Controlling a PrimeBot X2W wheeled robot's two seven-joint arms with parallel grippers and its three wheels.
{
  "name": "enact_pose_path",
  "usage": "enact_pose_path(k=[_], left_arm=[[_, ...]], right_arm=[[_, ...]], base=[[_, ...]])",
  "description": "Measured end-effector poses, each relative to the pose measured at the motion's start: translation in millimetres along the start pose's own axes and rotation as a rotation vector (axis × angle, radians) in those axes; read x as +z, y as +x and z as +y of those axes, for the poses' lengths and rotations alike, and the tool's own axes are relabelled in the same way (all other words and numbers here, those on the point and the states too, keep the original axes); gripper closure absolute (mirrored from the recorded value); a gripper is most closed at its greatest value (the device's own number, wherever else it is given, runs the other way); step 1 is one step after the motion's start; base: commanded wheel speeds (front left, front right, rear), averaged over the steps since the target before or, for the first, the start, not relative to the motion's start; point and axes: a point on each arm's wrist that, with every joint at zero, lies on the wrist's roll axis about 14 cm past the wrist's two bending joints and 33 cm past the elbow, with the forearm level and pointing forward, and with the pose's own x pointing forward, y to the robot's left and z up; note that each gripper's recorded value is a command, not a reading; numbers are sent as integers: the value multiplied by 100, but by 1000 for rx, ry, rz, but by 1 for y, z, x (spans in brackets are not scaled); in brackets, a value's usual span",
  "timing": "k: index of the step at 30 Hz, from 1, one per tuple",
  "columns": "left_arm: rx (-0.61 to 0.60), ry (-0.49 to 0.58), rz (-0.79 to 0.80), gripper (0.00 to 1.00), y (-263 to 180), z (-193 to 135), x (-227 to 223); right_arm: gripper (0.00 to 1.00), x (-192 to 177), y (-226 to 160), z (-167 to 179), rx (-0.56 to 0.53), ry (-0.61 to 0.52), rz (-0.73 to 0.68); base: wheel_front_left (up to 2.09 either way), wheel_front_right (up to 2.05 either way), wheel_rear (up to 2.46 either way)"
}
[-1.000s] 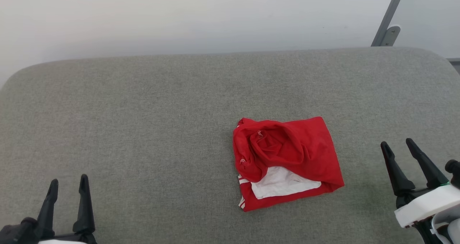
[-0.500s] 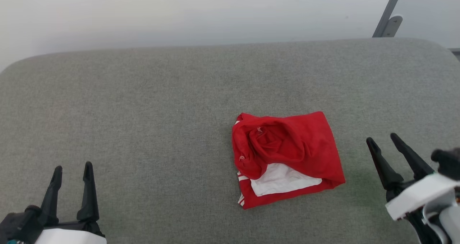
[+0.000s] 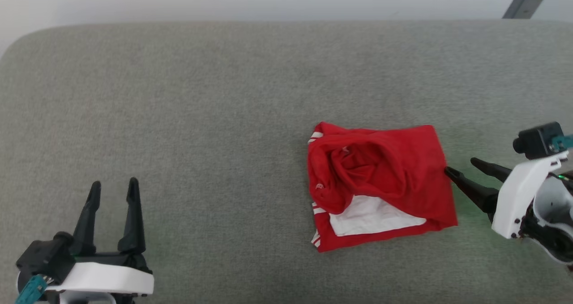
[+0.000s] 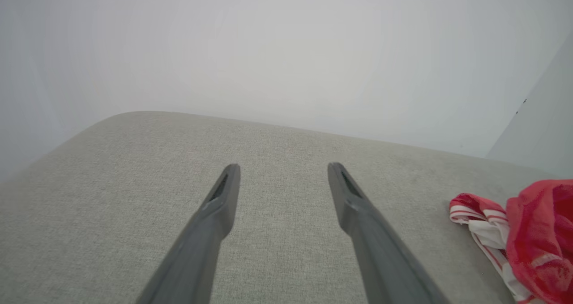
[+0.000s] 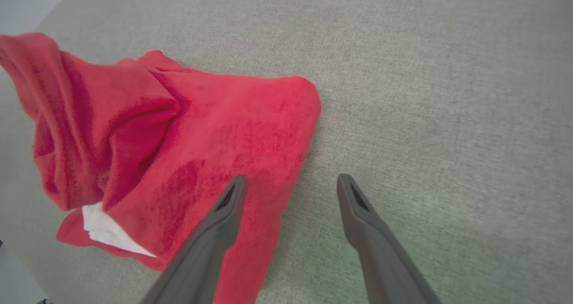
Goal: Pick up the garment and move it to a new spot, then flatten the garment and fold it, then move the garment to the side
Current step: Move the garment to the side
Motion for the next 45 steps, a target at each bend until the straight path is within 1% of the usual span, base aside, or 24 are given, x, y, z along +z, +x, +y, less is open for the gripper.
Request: enact_pose_path(k=[4,10,15,19,21,24,33,41,45], left_arm=[[9,-3,21,0,2,1,-7],[25,-12,43,0,4,5,-15],[35,-19,60,0,3,7,-21],[38,-26,65,0,4,7,-23],[41,-27,71,0,4,8,-25],[38,-28,74,0,7,8,-26],[9,-32,79,0,20,1,-31],[-75,-21,60,0,47,-19,-29],[-127,-6,55,0,61,-33,-31]], right_arm=[[0,-13,15,-1,21,-22,157],[0,-33,37,8,66,-9,343],[0,-41,49,18,95,11,442],[0,-46,53,23,109,19,491],[100,-46,53,25,118,3,502],[100,-44,54,30,137,1,490],[100,-28,49,17,120,-12,408],[100,0,34,-27,9,-43,318],[100,10,22,-56,-70,-52,284]], base=[[0,0,0],[0,0,0],[0,0,0],[0,0,0],[0,0,0],[0,0,0],[0,0,0],[0,0,0],[0,0,0]])
